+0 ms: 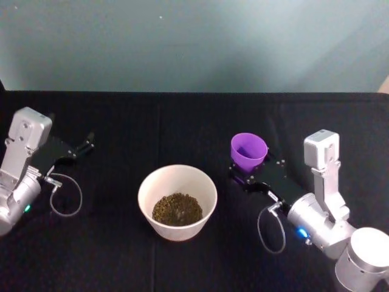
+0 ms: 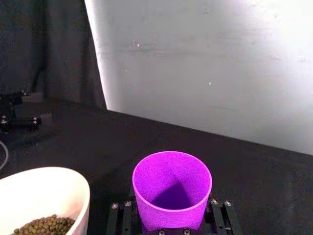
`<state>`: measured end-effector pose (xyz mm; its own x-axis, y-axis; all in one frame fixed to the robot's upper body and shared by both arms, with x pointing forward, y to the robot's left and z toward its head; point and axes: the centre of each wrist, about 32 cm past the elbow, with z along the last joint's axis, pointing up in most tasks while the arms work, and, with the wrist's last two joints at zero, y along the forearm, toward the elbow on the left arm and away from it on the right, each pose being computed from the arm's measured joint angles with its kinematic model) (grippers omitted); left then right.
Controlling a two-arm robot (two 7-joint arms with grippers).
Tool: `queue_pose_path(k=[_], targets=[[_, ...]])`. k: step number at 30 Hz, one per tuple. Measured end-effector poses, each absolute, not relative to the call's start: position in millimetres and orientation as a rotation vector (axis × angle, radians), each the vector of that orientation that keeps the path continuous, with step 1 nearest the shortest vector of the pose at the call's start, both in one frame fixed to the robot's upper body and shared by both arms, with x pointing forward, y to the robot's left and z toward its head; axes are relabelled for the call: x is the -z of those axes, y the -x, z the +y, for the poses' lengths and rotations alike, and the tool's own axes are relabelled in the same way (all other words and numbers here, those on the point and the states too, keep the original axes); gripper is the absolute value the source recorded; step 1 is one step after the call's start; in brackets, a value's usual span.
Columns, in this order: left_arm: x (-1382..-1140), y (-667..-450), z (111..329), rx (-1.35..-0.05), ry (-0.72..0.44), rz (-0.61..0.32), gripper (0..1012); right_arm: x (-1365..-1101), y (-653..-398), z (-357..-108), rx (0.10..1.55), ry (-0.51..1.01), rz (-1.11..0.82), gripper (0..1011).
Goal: Pick up the cup and pour the mung beans from the cup into the bowl.
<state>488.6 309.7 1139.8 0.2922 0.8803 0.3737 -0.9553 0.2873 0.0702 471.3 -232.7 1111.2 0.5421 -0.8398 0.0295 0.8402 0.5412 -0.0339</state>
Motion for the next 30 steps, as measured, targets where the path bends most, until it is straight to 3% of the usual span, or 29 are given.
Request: queue_pose_path(k=[18,30], targets=[[-1139.8,-488.6,309.6,-1.248,-0.304,-0.285,1000,-1100.7,-480.3,-234.3,0.968,0.121,0.012,728],[-1139.8,-488.6,309.7,-1.248,-0.304,-0.285,1000,-1103.4,-477.5,-236.1,0.973,0.100,-0.013,1002]])
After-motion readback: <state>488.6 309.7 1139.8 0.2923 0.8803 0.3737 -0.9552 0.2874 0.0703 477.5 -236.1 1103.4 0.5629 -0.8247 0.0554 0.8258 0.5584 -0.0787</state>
